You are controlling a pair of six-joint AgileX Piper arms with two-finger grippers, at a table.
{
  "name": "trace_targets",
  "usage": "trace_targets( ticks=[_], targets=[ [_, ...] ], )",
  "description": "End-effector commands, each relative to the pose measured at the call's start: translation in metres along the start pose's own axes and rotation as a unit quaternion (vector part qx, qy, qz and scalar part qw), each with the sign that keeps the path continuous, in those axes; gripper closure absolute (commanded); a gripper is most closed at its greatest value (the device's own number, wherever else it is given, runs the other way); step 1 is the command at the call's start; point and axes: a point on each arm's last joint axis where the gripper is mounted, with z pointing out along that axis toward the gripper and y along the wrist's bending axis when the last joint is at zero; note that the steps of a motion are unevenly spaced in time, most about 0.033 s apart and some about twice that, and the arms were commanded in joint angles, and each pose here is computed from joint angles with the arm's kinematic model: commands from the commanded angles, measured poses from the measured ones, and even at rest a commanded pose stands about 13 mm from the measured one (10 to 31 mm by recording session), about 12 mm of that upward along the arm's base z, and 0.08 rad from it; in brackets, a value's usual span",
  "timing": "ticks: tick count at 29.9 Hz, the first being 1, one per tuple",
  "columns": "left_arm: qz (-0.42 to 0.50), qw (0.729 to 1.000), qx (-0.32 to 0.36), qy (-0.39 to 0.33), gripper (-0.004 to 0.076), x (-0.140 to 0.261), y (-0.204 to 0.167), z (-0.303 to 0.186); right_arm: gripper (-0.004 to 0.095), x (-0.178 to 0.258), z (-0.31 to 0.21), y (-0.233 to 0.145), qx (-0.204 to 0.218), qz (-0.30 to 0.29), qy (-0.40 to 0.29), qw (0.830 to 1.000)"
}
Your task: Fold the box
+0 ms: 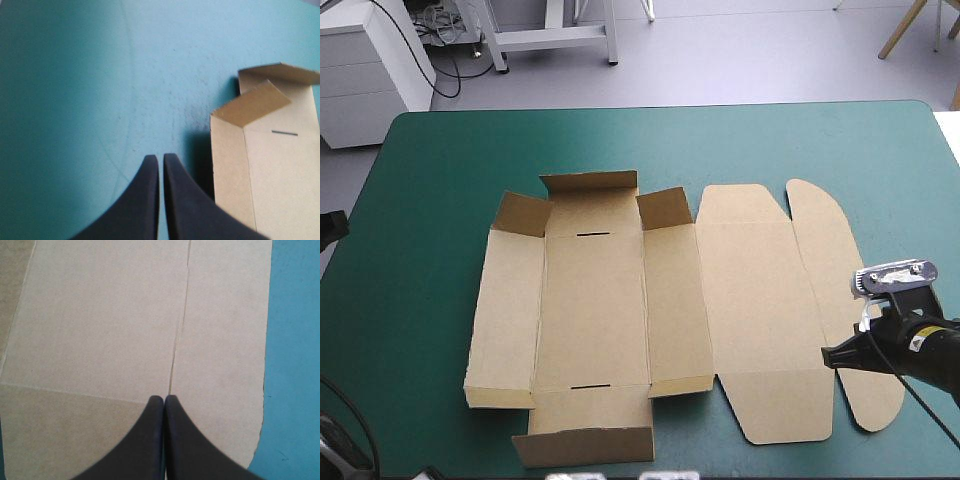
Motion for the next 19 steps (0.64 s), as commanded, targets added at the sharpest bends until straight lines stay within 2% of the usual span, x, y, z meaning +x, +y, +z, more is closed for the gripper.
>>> trace_targets(
  ticks=[1,8,10,14,17,19],
  targets=[
    [-0.014,0.999,0.022,-0.028,0.0709,-0.003,-0.005,-0.022,0.0927,-0.011,-0.007,-0.003,0.012,0.0,-0.052,0.999],
    [-0.049,0.998,-0.024,-0.02,0.0705,-0.001,0.006,-0.023,0.0927,-0.015,-0.008,-0.003,0.016,0.0,-0.071,0.997],
    [-0.051,0.998,-0.019,-0.013,0.0671,0.0,0.007,-0.021,0.0927,-0.015,-0.008,-0.003,0.015,0.001,-0.072,0.997],
    [-0.052,0.999,-0.006,0.002,0.0469,0.001,0.006,-0.017,0.0927,-0.015,-0.008,-0.003,0.013,0.002,-0.072,0.997],
    [-0.051,0.999,-0.003,0.004,0.0248,0.0,0.004,-0.015,0.0927,-0.015,-0.008,-0.003,0.013,0.002,-0.072,0.997],
    [-0.051,0.999,0.002,0.008,0.0146,0.0,0.0,-0.013,0.0927,-0.015,-0.008,-0.003,0.013,0.002,-0.073,0.997]
  ],
)
